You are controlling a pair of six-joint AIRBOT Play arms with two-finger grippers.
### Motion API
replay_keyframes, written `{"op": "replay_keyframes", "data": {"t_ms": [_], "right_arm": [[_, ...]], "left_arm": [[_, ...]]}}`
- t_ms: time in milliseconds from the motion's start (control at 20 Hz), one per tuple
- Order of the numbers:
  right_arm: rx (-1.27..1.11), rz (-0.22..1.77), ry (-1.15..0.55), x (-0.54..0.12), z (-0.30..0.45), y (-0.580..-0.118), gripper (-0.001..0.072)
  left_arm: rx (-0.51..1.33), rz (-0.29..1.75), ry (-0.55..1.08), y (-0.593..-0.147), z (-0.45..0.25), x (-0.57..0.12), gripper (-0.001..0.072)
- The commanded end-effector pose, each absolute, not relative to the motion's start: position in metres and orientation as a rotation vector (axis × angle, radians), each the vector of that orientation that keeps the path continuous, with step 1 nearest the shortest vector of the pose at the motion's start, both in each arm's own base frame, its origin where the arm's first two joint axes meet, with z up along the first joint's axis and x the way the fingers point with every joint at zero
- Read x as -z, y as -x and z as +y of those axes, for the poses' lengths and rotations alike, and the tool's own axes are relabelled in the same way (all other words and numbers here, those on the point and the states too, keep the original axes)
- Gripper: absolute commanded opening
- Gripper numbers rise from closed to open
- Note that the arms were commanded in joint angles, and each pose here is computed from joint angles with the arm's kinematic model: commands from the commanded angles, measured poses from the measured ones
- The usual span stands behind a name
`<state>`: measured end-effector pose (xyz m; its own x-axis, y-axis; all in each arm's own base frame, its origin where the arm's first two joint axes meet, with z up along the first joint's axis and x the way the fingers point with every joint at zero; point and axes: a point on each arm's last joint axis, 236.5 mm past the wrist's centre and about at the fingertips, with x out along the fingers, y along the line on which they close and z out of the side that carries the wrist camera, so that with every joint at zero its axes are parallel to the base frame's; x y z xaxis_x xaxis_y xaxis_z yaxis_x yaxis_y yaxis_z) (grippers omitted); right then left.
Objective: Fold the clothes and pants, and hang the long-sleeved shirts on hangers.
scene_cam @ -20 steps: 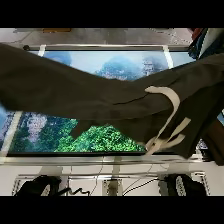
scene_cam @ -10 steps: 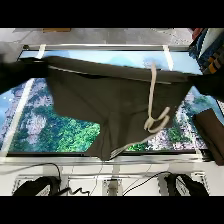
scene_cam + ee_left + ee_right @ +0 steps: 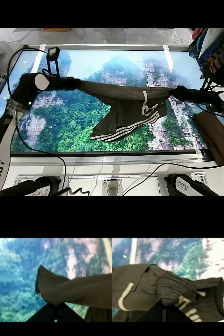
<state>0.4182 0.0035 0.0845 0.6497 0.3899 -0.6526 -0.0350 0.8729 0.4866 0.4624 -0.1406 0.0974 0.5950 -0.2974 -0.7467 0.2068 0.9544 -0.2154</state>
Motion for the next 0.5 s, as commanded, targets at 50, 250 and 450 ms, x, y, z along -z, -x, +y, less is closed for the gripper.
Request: {"op": "replay_keyframes", "data": {"t_ms": [50, 250, 450], "right_arm": [[-0.208, 1.016, -0.253, -0.04, -0.021, -0.391, 0.0025], [-0.246, 1.216, -0.177, -0.018, -0.022, -0.347, 0.0025], [-0.244, 1.334, -0.121, -0.007, -0.031, -0.321, 0.0025]], "left_arm": [[0.334, 1.307, 0.042, -0.376, -0.139, -0.046, 0.0009], [0.397, 1.537, -0.047, -0.311, -0.157, -0.006, 0.0009], [0.479, 1.687, -0.144, -0.249, -0.186, 0.032, 0.001]]}}
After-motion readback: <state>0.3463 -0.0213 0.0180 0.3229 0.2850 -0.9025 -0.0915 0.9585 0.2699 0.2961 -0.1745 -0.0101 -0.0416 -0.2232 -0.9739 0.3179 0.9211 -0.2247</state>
